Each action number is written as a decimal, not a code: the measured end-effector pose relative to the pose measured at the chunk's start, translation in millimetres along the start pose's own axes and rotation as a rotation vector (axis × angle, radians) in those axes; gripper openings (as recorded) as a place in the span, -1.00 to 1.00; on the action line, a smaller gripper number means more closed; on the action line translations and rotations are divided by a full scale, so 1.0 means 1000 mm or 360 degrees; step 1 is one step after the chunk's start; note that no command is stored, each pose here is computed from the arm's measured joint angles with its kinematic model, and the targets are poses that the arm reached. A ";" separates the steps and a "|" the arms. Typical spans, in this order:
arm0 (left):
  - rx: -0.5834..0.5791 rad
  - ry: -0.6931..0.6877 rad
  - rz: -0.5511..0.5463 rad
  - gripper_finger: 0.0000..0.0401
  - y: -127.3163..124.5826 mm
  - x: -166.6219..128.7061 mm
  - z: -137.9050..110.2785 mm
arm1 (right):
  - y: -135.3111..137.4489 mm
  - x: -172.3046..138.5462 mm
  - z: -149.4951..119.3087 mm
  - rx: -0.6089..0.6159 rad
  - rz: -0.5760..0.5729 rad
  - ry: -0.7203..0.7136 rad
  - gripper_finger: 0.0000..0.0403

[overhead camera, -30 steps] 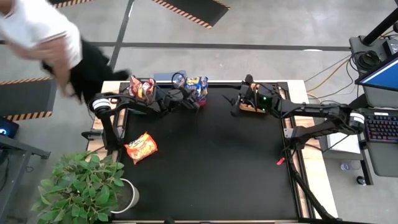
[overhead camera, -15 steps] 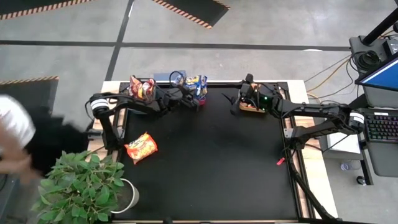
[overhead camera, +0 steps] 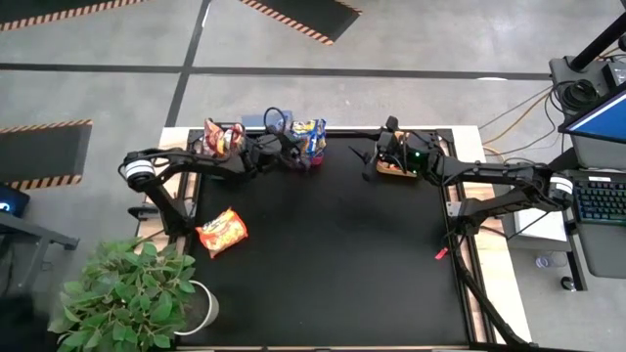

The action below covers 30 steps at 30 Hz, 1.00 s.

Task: Sort Maruchan noodles
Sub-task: Put the blue noodle pack into the pink bin

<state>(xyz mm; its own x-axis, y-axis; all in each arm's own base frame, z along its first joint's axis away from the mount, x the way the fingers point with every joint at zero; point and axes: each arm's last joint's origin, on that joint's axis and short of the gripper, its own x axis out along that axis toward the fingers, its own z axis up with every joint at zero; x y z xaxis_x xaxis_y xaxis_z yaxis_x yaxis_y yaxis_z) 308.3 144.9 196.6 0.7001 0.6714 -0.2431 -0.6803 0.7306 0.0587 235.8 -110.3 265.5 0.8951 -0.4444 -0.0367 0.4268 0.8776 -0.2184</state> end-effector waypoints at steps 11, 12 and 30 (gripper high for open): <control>0.0046 0.0036 -0.0171 -1.00 -0.006 -0.001 -0.003 | 0.000 0.000 -0.001 -0.0014 0.0015 0.0002 0.06; 0.0046 0.0036 -0.0172 -1.00 -0.006 -0.001 -0.003 | 0.000 0.000 -0.001 -0.0014 0.0014 0.0002 0.06; 0.0041 0.0036 -0.0157 -0.35 -0.006 0.000 -0.004 | 0.001 0.000 -0.001 -0.0015 0.0018 0.0014 0.07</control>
<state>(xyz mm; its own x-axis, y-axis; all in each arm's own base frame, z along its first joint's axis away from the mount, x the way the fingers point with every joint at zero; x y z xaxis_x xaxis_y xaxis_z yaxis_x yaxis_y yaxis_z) 311.8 139.7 192.5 0.7580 0.5935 -0.2705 -0.6025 0.7960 0.0584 235.8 -110.0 263.9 0.8987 -0.4360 -0.0478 0.4153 0.8809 -0.2269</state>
